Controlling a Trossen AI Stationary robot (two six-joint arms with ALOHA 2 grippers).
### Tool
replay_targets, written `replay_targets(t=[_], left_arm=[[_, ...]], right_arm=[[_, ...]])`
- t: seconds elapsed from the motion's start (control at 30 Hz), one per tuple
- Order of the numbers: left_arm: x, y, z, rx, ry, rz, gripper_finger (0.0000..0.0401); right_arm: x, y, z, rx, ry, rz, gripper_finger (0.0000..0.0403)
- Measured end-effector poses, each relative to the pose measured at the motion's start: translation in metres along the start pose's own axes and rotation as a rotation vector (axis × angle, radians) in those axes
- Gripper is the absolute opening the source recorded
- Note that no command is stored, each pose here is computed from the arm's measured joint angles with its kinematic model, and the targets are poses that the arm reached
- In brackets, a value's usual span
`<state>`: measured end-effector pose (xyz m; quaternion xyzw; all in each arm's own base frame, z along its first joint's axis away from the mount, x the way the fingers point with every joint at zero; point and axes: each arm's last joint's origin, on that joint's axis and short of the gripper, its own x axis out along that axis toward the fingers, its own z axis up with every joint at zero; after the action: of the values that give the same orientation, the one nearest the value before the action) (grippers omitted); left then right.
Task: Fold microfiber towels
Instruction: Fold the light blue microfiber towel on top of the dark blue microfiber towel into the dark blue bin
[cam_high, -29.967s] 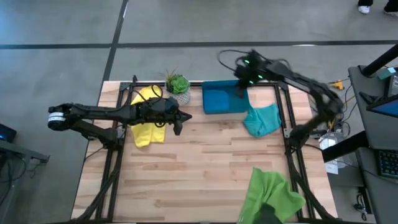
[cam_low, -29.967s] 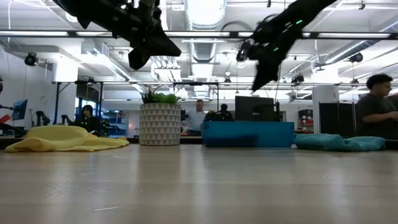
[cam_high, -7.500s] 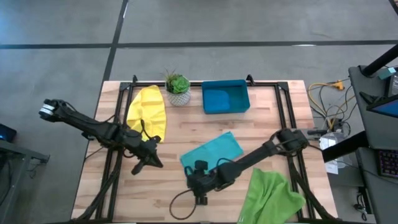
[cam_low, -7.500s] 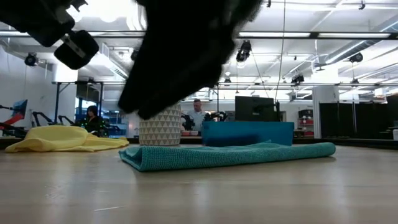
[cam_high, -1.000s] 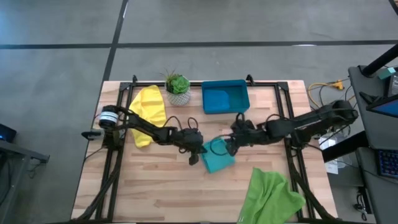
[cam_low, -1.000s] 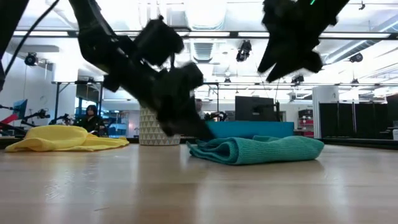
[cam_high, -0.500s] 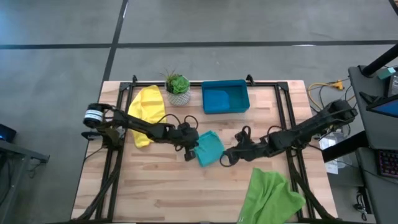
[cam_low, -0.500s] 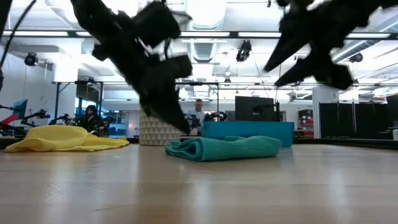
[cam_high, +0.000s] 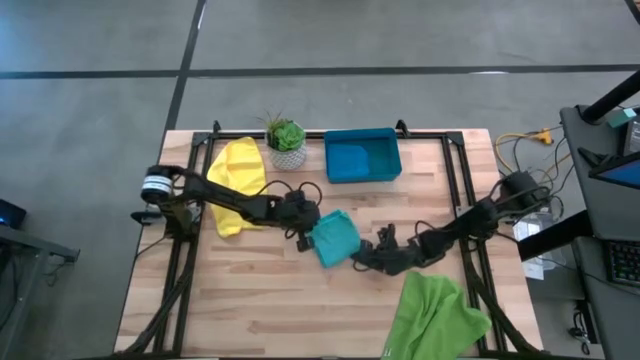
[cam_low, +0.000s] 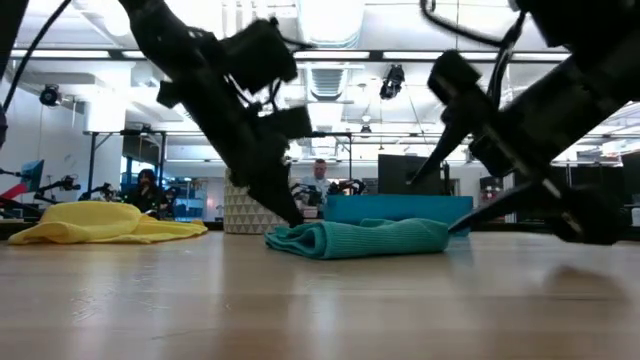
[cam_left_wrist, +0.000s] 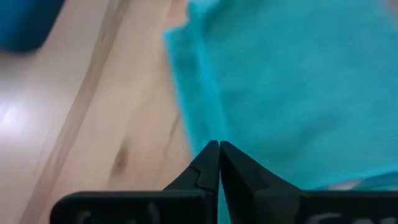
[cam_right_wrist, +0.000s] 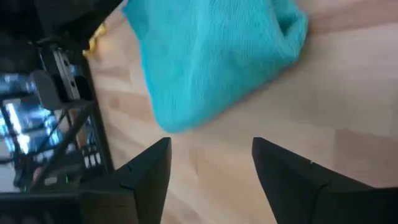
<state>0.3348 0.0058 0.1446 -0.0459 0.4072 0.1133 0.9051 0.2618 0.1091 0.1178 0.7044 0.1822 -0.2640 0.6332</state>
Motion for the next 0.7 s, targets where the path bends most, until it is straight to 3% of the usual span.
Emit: replay_targets(t=[0.13, 0.33, 0.7], left_arm=[[0.012, 0.003, -0.007, -0.013, 0.048, -0.007, 0.0], [0.017, -0.011, -0.016, -0.107, 0.121, -0.161, 0.0], [0.009, -0.038, -0.021, -0.054, 0.14, -0.258, 0.0]], right_arm=[[0.01, -0.003, 0.001, 0.005, -0.059, -0.078, 0.0232], [0.013, -0.003, 0.006, 0.0, -0.095, -0.121, 0.0232], [0.012, -0.004, 0.013, -0.083, -0.142, -0.125, 0.0225]])
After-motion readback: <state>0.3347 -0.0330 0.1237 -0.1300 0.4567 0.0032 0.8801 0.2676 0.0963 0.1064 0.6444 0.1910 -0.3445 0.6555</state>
